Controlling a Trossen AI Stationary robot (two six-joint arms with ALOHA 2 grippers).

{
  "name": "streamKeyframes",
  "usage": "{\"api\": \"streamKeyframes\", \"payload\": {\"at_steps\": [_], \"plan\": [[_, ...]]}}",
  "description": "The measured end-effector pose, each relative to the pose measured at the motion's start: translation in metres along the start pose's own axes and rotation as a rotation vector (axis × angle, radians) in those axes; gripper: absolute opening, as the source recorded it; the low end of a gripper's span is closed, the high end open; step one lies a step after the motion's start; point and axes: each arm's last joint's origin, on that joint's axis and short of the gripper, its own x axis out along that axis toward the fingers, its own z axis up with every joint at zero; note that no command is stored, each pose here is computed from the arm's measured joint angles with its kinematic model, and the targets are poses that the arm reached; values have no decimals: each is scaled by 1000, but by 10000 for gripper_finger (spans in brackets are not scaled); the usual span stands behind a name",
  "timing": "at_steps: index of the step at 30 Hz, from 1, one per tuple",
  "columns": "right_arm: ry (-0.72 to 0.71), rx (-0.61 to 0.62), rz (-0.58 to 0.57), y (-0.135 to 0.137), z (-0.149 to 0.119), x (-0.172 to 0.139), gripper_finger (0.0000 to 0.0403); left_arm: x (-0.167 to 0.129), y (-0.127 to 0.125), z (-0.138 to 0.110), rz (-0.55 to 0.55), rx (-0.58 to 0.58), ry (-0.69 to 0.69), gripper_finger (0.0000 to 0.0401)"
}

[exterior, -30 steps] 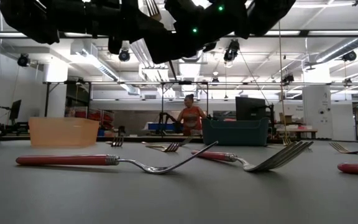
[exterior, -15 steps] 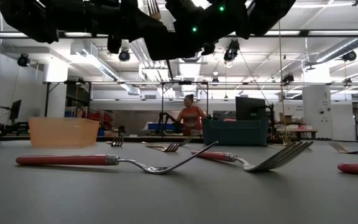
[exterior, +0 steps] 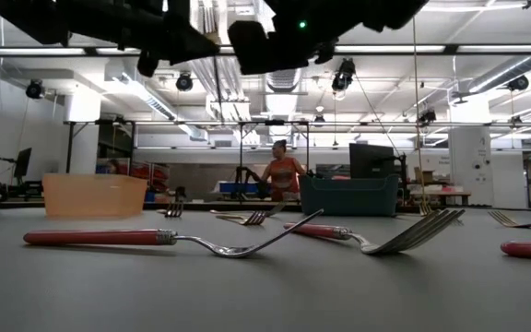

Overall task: Sort silverware by color (type)
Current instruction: Put the gold fork into the orange bin

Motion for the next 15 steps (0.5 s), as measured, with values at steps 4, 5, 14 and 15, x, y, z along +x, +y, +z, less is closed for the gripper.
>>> {"api": "streamKeyframes", "payload": {"at_steps": [4,5,14,15], "plan": [[58,-78,14,-11,3,-8,192,-8,25,5,84,-16,89,0],[76,-102,18,-15,4,-10,190,-11,32,6,110,-26,106,0],[206,-211,26,-42,4,-22,178,-27,90,34,335,-83,455,0],[219,-210,21,-45,3,-22,177,-28,95,38,369,-65,496,0]]}}
